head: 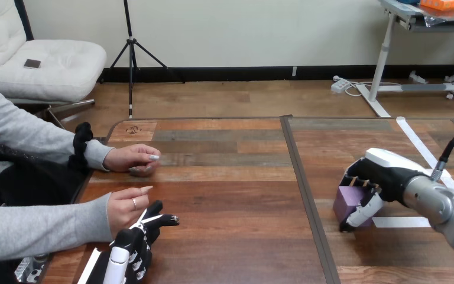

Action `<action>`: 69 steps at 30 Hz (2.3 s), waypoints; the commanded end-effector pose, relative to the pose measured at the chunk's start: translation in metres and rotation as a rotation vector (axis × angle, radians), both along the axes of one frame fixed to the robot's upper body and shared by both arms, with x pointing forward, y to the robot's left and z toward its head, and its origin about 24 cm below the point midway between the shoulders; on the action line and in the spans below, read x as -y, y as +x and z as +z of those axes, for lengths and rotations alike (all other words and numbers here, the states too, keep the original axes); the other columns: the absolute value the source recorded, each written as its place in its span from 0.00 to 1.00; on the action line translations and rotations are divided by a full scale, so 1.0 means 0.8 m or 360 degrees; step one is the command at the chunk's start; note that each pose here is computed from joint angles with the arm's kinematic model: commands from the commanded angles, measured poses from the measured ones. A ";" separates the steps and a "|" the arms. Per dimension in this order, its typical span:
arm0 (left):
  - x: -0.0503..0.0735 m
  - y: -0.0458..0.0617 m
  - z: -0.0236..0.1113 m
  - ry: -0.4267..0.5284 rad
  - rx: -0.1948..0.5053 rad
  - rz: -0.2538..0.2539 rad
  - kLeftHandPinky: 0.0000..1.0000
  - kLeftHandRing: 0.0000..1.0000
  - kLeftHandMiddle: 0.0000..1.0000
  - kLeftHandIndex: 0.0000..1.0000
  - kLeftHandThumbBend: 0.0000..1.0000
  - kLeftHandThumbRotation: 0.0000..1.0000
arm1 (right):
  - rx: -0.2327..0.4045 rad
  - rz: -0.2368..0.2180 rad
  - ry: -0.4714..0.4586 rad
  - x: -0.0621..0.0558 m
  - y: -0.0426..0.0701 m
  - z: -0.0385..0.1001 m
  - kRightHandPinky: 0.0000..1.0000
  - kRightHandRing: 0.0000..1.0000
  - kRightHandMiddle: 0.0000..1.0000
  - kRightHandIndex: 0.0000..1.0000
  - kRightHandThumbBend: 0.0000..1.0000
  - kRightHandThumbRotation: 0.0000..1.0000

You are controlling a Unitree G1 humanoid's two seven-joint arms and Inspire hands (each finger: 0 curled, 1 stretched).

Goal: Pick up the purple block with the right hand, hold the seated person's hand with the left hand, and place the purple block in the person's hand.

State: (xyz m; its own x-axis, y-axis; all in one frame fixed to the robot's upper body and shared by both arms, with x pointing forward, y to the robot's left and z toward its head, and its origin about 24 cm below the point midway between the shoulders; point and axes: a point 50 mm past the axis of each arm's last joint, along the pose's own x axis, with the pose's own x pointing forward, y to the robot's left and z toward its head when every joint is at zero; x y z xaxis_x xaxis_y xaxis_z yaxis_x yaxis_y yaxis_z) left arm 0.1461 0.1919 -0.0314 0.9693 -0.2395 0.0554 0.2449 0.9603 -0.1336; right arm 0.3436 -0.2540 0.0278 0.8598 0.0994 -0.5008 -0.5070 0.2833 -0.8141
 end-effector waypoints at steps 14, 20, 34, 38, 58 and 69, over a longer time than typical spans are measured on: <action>0.007 0.012 0.016 -0.0022 0.0141 0.0000 1.00 1.00 0.96 0.69 0.63 1.00 | 0.0120 0.0041 0.0046 -0.020 0.005 0.000 0.34 0.41 0.47 0.47 0.71 0.00; 0.008 0.013 0.015 -0.0036 0.0143 0.0007 1.00 1.00 0.96 0.69 0.63 1.00 | 0.0178 0.0060 0.0036 -0.020 0.006 0.003 0.37 0.43 0.49 0.47 0.70 0.00; 0.007 0.010 0.018 -0.0013 0.0135 0.0004 1.00 1.00 0.96 0.69 0.60 1.00 | 0.0320 0.0070 0.0159 -0.016 0.012 0.025 0.44 0.49 0.52 0.47 0.71 0.00; 0.008 0.010 0.018 -0.0021 0.0135 -0.0001 1.00 1.00 0.96 0.69 0.59 1.00 | 0.0365 0.0095 0.0176 -0.014 0.014 0.035 0.44 0.48 0.51 0.47 0.72 0.00; 0.008 0.012 0.031 -0.0039 0.0175 -0.0016 1.00 1.00 0.95 0.68 0.58 1.00 | 0.0534 0.0320 0.0148 -0.010 0.018 0.086 0.39 0.44 0.48 0.46 0.74 0.00; 0.009 0.021 0.052 0.0041 0.0266 0.0052 1.00 0.97 0.90 0.63 0.55 1.00 | 0.0547 0.0434 0.0151 -0.011 0.016 0.110 0.37 0.41 0.45 0.44 0.77 0.00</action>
State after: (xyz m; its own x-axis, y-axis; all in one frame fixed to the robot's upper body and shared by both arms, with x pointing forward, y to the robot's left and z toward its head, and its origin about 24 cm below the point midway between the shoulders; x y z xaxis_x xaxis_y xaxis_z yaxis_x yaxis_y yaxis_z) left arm 0.1496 0.1927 -0.0114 0.9720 -0.2144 0.0963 0.2245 0.9683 -0.1100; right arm 0.3487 -0.2474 0.0800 0.9052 0.3277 -0.2705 -0.3608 0.2564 -0.8967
